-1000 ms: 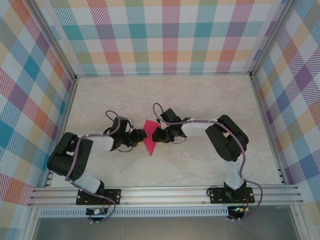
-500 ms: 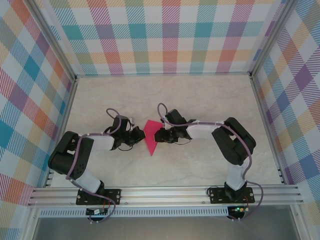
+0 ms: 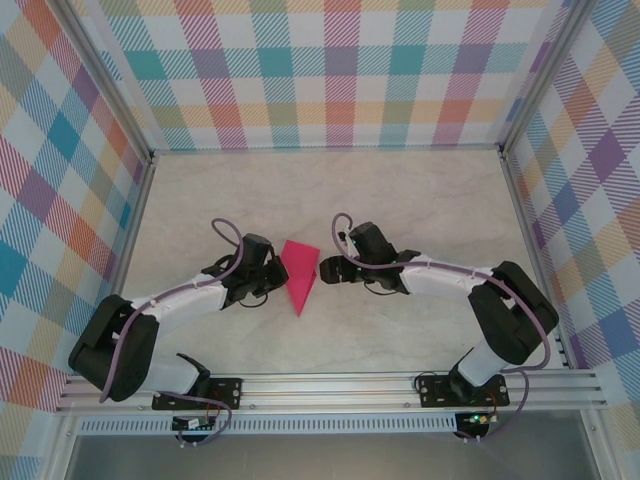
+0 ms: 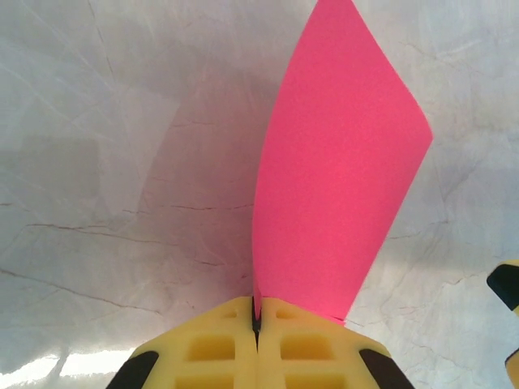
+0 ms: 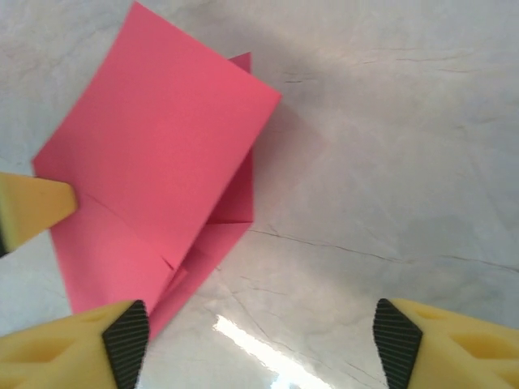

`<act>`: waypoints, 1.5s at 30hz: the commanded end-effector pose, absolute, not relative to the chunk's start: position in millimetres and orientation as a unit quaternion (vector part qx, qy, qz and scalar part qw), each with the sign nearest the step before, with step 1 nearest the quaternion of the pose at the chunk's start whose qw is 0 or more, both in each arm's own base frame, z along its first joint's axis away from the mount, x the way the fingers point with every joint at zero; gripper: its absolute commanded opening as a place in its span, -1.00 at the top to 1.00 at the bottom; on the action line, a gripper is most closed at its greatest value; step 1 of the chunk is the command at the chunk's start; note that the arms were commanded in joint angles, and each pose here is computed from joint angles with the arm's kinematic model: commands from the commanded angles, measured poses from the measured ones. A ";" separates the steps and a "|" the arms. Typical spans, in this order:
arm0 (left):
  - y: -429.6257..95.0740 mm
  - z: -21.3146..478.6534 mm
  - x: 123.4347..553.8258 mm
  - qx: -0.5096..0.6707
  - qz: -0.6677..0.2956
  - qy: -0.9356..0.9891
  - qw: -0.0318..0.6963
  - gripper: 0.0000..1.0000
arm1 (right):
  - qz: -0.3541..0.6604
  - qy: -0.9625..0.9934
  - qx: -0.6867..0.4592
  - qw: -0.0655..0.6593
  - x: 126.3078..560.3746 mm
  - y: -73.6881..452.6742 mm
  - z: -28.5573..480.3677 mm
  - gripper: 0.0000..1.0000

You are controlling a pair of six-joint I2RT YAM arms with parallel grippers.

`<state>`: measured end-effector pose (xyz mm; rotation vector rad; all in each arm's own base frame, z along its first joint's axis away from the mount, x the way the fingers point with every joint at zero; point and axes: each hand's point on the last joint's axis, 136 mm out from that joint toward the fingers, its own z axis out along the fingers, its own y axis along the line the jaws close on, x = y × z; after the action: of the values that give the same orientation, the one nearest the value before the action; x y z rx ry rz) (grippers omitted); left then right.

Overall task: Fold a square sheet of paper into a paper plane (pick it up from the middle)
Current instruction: Fold the wing for the fifth time at the center of the table.

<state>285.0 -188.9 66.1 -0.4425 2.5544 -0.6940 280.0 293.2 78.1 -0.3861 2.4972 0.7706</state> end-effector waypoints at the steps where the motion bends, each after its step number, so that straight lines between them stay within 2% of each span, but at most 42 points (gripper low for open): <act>1: -176.9 77.1 287.8 -0.202 -0.214 0.921 0.253 1.00 | 0.272 0.895 -0.168 0.310 288.7 289.2 96.8 -0.72; 6: -186.0 85.4 290.5 -0.232 -0.220 0.907 0.273 0.99 | 0.266 0.882 -0.202 0.334 282.4 294.2 102.1 -1.00; 13: -189.3 109.3 293.8 -0.250 -0.210 0.893 0.310 1.00 | 0.261 0.857 -0.212 0.390 281.6 290.0 117.0 -1.00; 19: -192.9 107.0 292.3 -0.264 -0.189 0.889 0.322 0.98 | 0.264 0.831 -0.247 0.422 276.0 288.9 122.5 -0.99; 27: -192.9 77.2 287.7 -0.279 -0.147 0.903 0.290 0.98 | 0.286 0.775 -0.353 0.439 255.3 318.6 115.3 -0.84; 34: -187.4 67.7 280.5 -0.281 -0.115 0.915 0.267 0.98 | 0.300 0.734 -0.431 0.431 234.6 344.1 89.4 -0.68; 45: -195.0 62.8 279.0 -0.292 -0.129 0.918 0.236 0.98 | 0.303 0.689 -0.488 0.441 216.7 369.8 69.9 -0.34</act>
<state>279.1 -191.8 61.0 -0.7647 2.4996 -0.3387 223.2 358.2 59.1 -1.1726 1.8321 0.7268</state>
